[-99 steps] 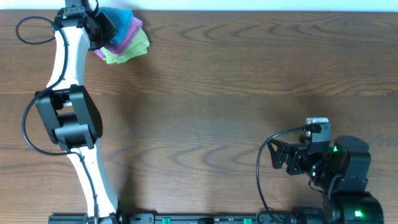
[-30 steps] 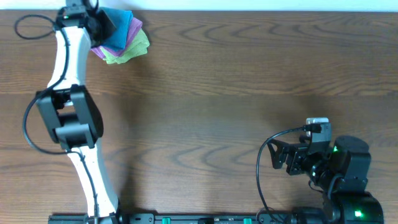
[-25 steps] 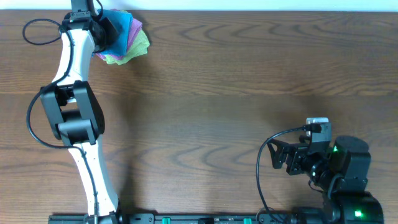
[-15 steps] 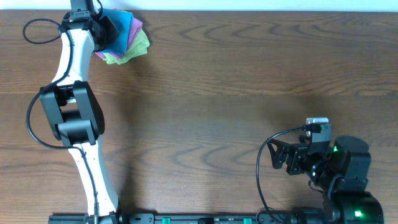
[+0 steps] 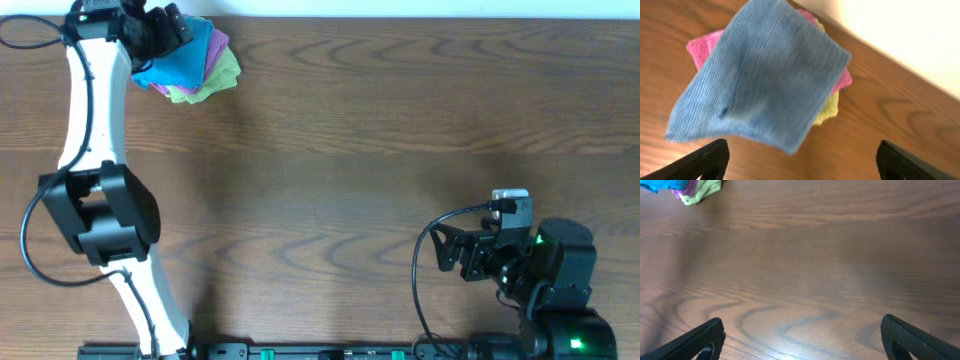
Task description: Fold the cloth
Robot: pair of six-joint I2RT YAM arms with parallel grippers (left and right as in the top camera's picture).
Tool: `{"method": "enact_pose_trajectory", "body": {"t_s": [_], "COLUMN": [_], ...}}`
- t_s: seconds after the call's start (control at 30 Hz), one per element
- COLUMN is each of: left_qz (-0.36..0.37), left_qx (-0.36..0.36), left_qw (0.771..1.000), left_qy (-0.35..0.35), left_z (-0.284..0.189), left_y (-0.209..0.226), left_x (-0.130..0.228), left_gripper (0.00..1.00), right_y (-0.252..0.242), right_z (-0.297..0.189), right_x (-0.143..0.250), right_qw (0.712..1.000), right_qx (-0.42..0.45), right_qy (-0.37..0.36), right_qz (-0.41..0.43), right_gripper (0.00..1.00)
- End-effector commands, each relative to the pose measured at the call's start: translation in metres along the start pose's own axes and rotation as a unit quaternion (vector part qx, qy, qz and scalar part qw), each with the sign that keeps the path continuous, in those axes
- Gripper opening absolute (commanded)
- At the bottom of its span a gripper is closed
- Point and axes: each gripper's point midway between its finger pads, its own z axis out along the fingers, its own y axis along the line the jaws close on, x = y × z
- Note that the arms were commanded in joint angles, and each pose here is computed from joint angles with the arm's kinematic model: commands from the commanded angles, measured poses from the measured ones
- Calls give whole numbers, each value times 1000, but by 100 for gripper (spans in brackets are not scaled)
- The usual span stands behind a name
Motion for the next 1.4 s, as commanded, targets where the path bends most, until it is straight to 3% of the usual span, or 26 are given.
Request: {"method": "enact_pose_trajectory", "body": {"t_s": [0.0,0.5,0.97,1.23,1.37], "left_qz": [20,12,30,39,42], "left_qx": [9,43,-113,-113,-102], "left_qw": [1000,999,992,993,993], "left_qy": [-18,31,45,-6,-40], "left_z": [-35,-105,-240,-291,-294], "left_y": [-11,-26,24,27,32], "left_x": [-7,27,96,122,138], "left_gripper": [96,96,95,95,95], "right_y": [-1,-1,-1,-1,-1], "right_z": [0,0,0,0,0], "right_x": [1,1,1,1,1], "right_qw": [1000,1000,1000,1000,1000], "right_qx": [-2,-2,-2,-2,-2], "right_qy": [1,1,1,1,1], "right_qz": [11,11,11,11,11], "right_gripper": [99,99,99,99,99]}}
